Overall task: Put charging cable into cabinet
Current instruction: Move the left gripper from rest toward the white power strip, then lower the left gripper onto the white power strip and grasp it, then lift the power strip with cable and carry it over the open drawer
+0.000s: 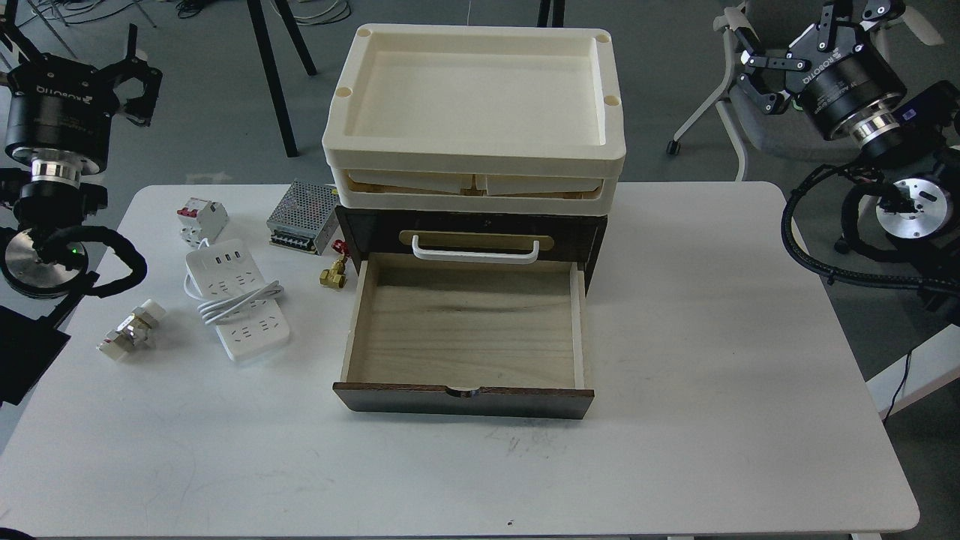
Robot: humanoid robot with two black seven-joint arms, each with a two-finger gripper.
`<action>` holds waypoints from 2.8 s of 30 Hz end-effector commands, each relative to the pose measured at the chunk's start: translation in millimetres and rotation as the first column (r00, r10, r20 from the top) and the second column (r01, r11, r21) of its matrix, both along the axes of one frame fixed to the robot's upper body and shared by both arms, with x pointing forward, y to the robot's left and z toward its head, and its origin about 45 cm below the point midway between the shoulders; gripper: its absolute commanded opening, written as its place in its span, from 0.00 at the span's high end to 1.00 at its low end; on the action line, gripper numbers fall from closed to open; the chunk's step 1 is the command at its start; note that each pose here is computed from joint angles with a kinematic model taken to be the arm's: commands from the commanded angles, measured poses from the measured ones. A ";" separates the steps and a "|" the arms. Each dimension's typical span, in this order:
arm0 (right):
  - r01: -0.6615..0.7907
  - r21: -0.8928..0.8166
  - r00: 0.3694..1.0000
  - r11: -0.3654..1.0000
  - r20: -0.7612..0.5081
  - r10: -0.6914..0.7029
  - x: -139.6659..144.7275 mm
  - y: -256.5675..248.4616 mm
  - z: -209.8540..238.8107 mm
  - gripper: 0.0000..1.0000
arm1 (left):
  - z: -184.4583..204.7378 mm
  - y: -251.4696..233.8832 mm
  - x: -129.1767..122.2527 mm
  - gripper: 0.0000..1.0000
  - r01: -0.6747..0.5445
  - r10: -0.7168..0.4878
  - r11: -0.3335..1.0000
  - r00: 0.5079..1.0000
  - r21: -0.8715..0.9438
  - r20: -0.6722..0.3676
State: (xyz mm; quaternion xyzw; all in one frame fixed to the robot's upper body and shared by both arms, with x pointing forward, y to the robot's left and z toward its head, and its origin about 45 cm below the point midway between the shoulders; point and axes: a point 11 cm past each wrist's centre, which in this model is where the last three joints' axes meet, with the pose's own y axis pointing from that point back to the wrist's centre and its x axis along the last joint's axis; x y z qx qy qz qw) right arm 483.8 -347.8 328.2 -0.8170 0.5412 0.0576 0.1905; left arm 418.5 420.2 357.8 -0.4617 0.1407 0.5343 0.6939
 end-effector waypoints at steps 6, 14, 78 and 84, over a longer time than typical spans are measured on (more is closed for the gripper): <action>0.006 -0.017 1.000 1.000 0.028 -0.005 -13.4 -23.9 21.8 0.00 | 106.2 -25.8 -58.8 0.00 0.028 -0.186 0.675 0.973 0.738 0.134; -0.023 0.019 0.999 1.000 0.033 0.023 -29.7 -27.6 29.5 0.00 | -48.8 -73.9 -117.5 0.00 0.046 -0.389 -0.565 0.866 0.824 -0.315; 0.024 0.094 0.991 0.995 -0.136 -0.011 -64.8 -46.4 -42.4 0.00 | -219.0 -33.5 -34.7 1.00 -0.220 -0.305 -0.934 0.899 0.281 -0.314; 0.033 0.085 0.991 0.996 -0.133 -0.022 -66.0 -52.2 -39.7 0.00 | -164.1 -42.3 -53.7 1.00 -0.224 -0.355 -0.869 0.903 0.442 -0.242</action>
